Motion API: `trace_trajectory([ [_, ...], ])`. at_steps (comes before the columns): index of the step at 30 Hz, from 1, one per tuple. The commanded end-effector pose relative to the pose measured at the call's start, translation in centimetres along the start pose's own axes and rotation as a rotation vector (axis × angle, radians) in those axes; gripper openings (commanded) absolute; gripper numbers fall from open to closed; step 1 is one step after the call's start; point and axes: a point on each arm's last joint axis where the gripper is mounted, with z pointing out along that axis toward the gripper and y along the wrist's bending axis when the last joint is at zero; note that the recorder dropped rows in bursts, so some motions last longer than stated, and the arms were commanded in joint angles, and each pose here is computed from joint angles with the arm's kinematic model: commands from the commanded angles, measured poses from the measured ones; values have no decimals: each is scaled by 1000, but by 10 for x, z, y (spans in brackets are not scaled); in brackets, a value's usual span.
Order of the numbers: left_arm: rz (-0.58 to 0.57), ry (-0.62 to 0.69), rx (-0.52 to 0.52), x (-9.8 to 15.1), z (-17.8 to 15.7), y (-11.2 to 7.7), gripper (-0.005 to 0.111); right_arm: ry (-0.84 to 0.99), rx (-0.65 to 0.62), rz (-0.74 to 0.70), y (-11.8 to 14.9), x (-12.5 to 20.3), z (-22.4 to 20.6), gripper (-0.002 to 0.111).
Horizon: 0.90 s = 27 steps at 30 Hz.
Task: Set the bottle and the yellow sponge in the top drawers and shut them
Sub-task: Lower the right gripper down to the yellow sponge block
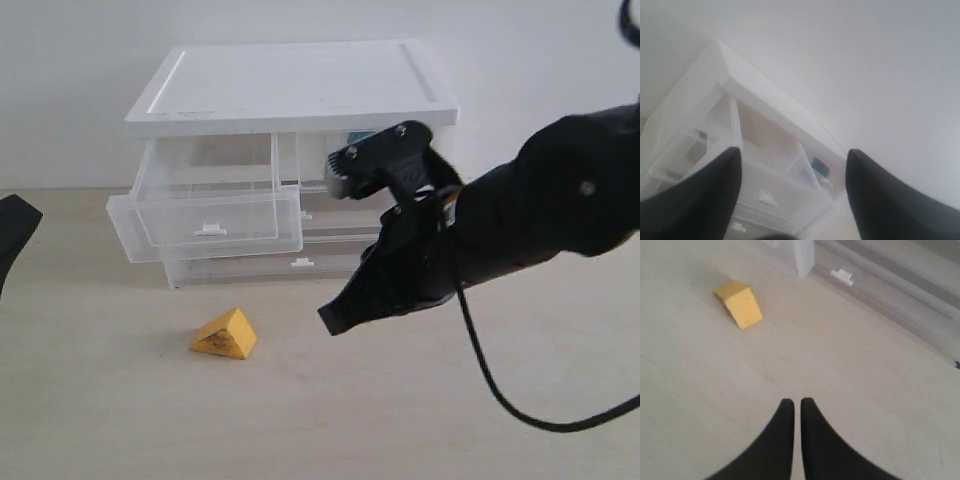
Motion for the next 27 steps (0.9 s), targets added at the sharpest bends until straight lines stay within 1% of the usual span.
trace_trajectory([
  [1, 55, 6, 0, -3, -5, -1, 57, 27, -7, -63, 6, 9, 32, 24],
  [2, 69, 7, 1, -4, -6, -2, 57, 31, -5, -62, 5, 11, 39, 32],
  [4, 66, 12, -4, -5, -7, -2, 57, 26, 1, -74, 5, 13, 50, 44],
  [5, 70, 13, -4, -5, -7, -2, 57, 14, 6, -75, 4, 14, 55, 47],
  [9, 106, 44, -21, -2, -7, 0, 57, -36, 16, -85, 7, 15, 72, 47],
  [13, 109, 50, -23, -2, -7, 0, 57, -76, -11, -197, 28, 9, 86, 47],
  [18, 128, 56, -25, -1, -7, 0, 57, -103, -30, -216, 42, -2, 108, 47],
  [24, 147, 73, -32, 0, -7, 1, 57, -110, -28, -218, 43, -9, 123, 47],
  [27, 147, 73, -32, 0, -7, 1, 57, -112, -26, -250, 43, -9, 126, 47],
])
